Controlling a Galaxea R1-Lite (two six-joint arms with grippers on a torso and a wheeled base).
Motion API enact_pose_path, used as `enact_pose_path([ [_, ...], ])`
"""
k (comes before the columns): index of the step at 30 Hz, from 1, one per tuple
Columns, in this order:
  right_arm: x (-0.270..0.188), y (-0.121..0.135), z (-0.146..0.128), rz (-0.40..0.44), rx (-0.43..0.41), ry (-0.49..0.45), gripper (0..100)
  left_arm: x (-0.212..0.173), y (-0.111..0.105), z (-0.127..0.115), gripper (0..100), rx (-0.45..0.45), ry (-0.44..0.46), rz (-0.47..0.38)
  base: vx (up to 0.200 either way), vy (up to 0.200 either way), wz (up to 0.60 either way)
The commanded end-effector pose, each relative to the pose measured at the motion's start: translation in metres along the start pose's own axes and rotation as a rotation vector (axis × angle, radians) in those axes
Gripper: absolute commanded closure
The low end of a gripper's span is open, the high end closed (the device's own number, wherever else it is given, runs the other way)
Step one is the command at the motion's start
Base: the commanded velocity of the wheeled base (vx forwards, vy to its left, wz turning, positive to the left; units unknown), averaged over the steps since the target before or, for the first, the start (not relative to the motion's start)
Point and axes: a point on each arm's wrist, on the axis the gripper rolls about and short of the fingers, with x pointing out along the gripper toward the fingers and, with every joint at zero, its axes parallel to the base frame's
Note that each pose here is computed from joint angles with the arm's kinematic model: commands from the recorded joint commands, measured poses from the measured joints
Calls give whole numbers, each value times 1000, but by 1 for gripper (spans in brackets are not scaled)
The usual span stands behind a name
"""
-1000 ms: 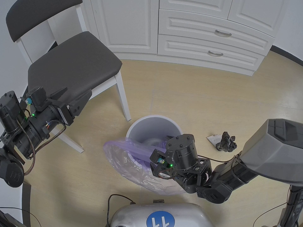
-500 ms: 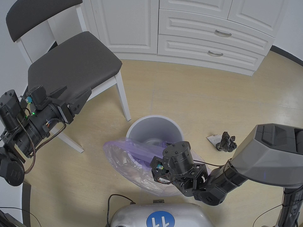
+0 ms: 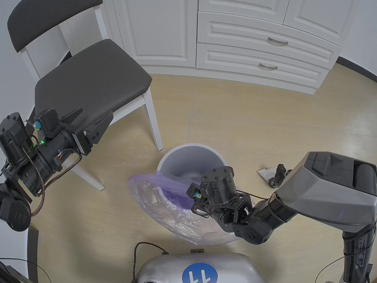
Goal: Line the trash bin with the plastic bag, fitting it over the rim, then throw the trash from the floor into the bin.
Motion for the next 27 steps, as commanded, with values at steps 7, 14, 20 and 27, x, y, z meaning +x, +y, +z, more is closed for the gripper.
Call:
enact_pose_path([
  [7,14,-29,12,-83,59,-37,100,1,0,-3,0,1,10,1,0,0,0],
  [14,35,-53,20,-158,111,-51,100,5,1,-8,0,1,25,0,0,0,0],
  [20,64,-55,16,-207,187,-53,100,5,2,-15,0,45,48,5,0,0,0],
  [27,96,-67,20,-316,295,-79,100,10,3,-20,0,51,64,5,0,0,0],
])
